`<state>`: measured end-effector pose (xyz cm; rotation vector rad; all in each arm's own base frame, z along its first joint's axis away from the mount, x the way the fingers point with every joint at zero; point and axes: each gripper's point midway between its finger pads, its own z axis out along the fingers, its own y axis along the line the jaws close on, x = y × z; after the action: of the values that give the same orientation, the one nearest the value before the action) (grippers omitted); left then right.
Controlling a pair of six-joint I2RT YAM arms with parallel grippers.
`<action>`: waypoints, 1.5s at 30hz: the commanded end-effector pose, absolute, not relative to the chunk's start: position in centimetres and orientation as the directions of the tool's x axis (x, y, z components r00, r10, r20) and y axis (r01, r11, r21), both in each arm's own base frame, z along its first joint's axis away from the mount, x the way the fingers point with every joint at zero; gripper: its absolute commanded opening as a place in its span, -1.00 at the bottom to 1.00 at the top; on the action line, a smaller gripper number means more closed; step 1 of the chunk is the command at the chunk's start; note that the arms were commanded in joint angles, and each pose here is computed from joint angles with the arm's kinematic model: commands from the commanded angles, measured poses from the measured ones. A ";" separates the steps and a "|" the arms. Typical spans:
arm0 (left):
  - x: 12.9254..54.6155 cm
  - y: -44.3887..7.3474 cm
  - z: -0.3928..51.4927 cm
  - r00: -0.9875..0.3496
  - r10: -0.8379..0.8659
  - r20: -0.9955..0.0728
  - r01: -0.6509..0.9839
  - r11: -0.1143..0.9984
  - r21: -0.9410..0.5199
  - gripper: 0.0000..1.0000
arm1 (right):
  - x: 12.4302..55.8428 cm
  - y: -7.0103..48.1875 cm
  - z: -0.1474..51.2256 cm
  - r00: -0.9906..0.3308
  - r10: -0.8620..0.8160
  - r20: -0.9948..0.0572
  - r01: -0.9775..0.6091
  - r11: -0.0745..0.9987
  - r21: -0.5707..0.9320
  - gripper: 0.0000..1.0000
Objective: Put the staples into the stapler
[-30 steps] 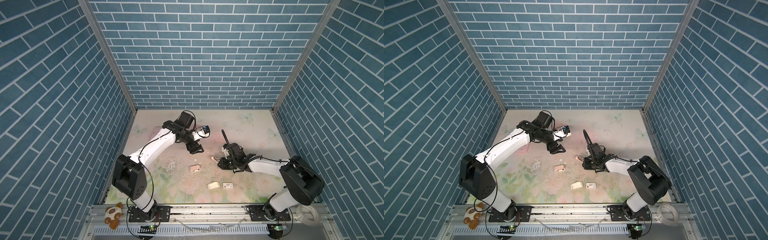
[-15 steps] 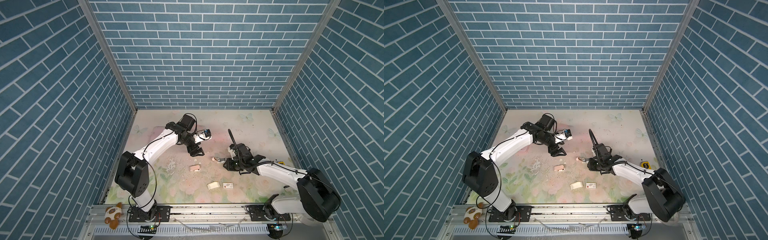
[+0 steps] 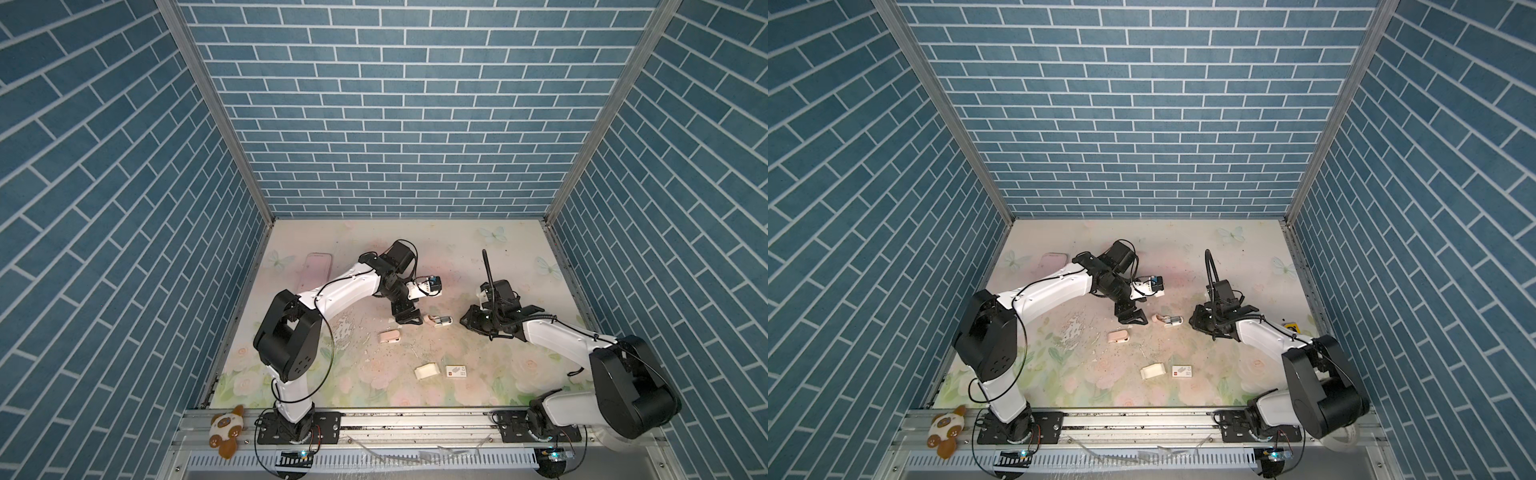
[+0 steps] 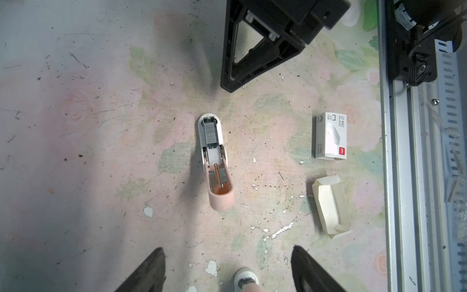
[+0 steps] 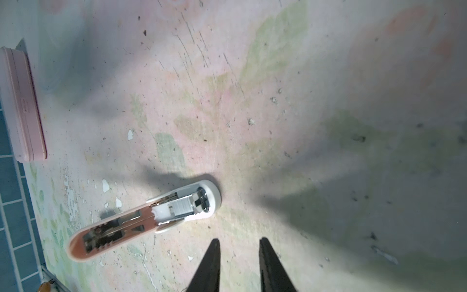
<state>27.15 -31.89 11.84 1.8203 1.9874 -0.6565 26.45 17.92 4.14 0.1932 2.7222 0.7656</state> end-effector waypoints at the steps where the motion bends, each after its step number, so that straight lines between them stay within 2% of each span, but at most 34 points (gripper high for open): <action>1: 27.6 -32.4 10.6 -0.074 0.836 -0.544 0.997 0.048 -0.060 0.59 | 27.6 18.8 4.6 -0.944 0.215 -0.249 0.031 0.811 0.584 -0.43; 8: 27.7 -33.6 9.3 -0.069 0.848 -0.526 0.997 0.035 -0.074 0.55 | 28.3 19.2 3.9 -0.949 0.215 -0.231 0.033 0.795 0.606 -0.43; 16: 28.0 -34.8 8.2 -0.048 0.851 -0.522 0.999 0.050 -0.010 0.47 | 28.8 19.4 3.8 -0.949 0.222 -0.222 0.034 0.775 0.631 -0.44; 21: 28.2 -35.1 7.8 -0.054 0.857 -0.513 0.998 0.055 -0.014 0.26 | 29.0 19.6 3.7 -0.950 0.225 -0.216 0.034 0.763 0.646 -0.44; 29: 27.5 -34.7 7.2 -0.050 0.868 -0.494 0.999 0.034 -0.041 0.19 | 29.2 20.2 3.7 -0.955 0.217 -0.200 0.028 0.741 0.670 -0.48; 35: 26.8 -34.5 7.1 -0.047 0.868 -0.494 0.998 0.019 -0.062 0.27 | 29.3 20.8 3.7 -0.961 0.204 -0.185 0.019 0.718 0.695 -0.51; 45: 26.6 -34.4 6.4 -0.058 0.876 -0.480 0.996 0.020 -0.084 0.22 | 29.1 20.9 3.0 -0.966 0.199 -0.166 0.029 0.719 0.694 -0.60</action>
<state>27.68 -34.74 7.43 1.8847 1.9787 -0.5489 28.61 20.56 2.73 0.1684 2.7042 1.0526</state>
